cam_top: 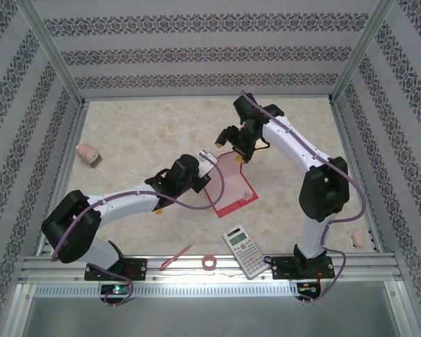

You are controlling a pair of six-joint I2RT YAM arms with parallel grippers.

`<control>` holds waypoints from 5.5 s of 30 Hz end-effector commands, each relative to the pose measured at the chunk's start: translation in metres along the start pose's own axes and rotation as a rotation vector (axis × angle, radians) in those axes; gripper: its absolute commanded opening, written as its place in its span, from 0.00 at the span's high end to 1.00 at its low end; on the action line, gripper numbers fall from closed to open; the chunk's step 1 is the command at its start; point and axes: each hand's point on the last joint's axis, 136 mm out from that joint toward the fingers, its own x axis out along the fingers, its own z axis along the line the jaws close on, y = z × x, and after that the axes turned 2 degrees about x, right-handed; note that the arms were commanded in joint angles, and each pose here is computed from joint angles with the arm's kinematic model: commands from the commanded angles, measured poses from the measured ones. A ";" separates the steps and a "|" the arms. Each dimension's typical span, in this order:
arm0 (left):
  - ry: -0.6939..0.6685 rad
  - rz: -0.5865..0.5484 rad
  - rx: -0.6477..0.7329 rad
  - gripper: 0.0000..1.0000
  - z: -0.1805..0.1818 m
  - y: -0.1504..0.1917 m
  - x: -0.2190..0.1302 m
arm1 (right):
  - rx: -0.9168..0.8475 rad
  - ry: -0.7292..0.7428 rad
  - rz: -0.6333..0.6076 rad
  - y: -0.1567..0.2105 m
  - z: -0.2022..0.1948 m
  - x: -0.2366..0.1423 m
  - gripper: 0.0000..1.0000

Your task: Place the letter into the envelope and seal it

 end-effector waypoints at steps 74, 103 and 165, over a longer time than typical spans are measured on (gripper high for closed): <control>-0.090 -0.090 -0.412 0.17 0.052 -0.026 -0.048 | -0.048 0.082 -0.106 -0.048 -0.021 0.012 1.00; 0.481 0.049 -0.574 0.00 0.049 -0.044 -0.024 | -0.324 -0.432 -0.242 -0.019 -0.064 0.022 1.00; 0.912 -0.181 -0.876 0.00 0.093 -0.067 -0.028 | -0.743 -1.004 -0.070 0.047 0.103 -0.106 1.00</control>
